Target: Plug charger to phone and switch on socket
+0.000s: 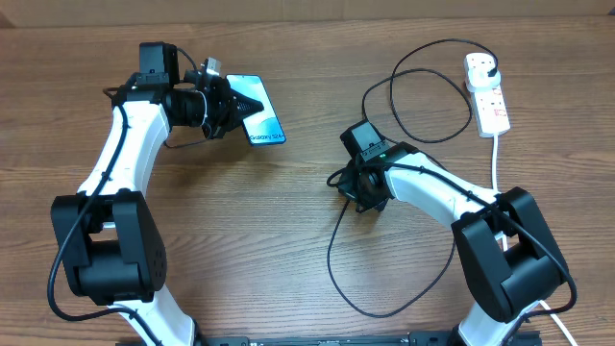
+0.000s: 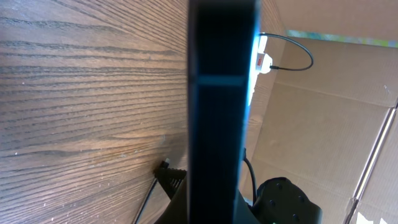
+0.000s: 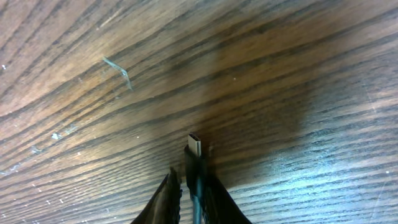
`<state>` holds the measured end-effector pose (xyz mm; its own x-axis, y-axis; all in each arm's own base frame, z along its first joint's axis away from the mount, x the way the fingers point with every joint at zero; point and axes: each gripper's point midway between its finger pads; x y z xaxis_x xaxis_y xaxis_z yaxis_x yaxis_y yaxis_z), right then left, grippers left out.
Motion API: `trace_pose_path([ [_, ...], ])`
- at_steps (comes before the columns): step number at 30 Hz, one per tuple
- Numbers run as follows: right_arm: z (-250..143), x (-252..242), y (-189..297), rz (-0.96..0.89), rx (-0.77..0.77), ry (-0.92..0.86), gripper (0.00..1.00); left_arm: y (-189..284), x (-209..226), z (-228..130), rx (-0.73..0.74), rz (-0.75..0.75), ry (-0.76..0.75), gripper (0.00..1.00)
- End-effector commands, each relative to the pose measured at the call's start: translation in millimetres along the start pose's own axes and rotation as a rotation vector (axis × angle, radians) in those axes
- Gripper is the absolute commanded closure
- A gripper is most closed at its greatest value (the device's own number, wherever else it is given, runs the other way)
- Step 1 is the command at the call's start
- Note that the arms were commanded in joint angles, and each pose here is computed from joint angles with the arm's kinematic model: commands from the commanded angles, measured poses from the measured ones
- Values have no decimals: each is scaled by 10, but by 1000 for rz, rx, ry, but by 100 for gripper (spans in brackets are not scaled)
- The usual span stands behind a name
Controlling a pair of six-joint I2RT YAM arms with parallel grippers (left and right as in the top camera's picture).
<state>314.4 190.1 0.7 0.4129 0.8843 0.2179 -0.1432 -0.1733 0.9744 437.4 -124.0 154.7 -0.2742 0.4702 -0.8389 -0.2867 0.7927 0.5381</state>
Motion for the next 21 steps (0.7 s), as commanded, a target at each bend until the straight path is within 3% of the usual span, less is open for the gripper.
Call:
trace_pose_path([
  [1,24,-21,-38,-14,-2,-8,87,15,-131,-16,4,-28,-61,96],
  [5,-22,-38,-117,-21,28,-10,81,15,-131,-16,4,-28,-61,96],
  [15,-56,-110,-163,-31,75,-39,82,18,-145,-25,9,-37,-61,96],
  [18,-51,-103,-166,-28,73,-38,95,18,-145,-24,9,-37,-61,96],
  [21,-48,-91,-167,-23,73,-38,96,18,-145,-23,9,-37,-62,96],
])
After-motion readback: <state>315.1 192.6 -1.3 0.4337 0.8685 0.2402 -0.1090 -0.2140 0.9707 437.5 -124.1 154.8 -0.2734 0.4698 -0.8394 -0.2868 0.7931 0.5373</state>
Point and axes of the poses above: each gripper's point midway between its finger pads, its own y axis back along the fingers, its own x axis along the line the jaws close on, z = x × y, and after that the axes turned 3 degrees about y, right-handed
